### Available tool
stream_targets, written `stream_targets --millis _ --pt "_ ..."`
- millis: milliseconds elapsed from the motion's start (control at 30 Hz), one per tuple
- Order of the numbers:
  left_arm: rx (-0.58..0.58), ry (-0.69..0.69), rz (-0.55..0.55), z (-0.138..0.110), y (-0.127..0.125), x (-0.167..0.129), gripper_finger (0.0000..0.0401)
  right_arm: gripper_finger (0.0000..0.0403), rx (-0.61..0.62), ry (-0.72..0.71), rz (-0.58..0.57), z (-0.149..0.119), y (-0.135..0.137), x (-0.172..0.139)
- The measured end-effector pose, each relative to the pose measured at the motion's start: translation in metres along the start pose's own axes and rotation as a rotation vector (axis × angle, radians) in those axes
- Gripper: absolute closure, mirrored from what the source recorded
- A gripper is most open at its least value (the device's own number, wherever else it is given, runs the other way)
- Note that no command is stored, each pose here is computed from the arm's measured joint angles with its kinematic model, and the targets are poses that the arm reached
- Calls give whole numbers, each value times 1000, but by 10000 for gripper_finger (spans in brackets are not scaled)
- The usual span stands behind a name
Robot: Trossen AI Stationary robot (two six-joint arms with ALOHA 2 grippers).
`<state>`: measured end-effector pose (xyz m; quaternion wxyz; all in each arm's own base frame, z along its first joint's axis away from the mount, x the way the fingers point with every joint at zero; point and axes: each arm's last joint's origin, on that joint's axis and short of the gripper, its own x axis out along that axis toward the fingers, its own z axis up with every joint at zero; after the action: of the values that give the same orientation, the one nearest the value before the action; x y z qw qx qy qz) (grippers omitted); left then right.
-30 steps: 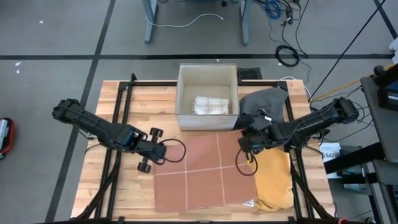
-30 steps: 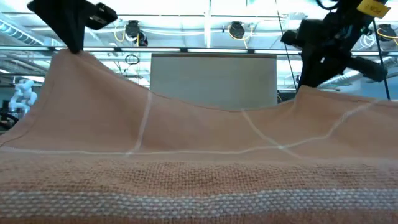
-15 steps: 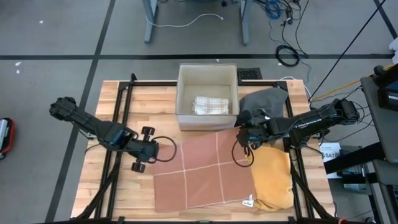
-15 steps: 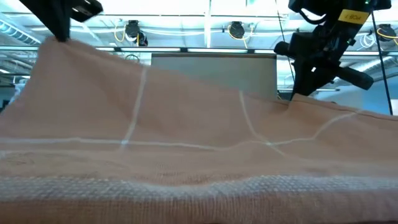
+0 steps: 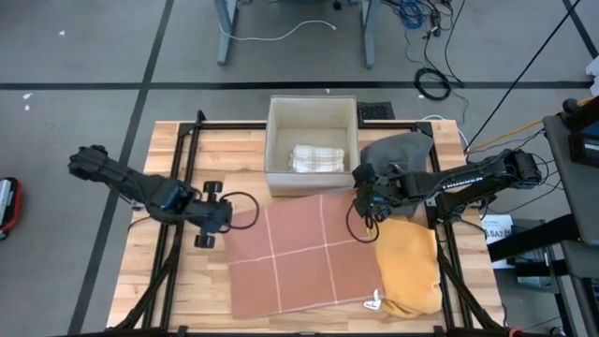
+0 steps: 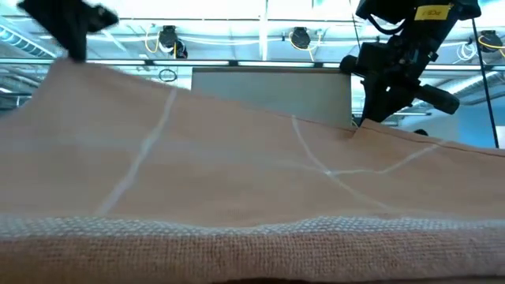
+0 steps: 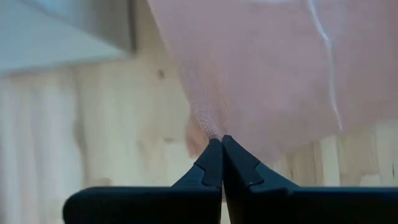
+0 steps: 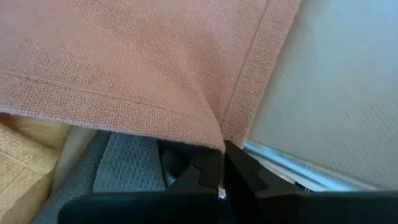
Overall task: Fold towel
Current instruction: Fold the light brown towel
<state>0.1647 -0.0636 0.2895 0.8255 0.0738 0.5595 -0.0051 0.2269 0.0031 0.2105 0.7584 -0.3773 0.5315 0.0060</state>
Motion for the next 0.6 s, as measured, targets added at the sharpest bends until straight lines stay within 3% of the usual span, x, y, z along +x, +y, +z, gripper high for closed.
stream_targets --millis 200,400,600 --pt "-21 87 -10 -15 3 36 401 403 8 -25 38 0 0 1" --pt "12 0 9 -13 4 56 397 400 -2 -4 53 -2 1 0" --pt "30 -15 90 -16 8 65 334 359 65 17 48 -4 1 0"
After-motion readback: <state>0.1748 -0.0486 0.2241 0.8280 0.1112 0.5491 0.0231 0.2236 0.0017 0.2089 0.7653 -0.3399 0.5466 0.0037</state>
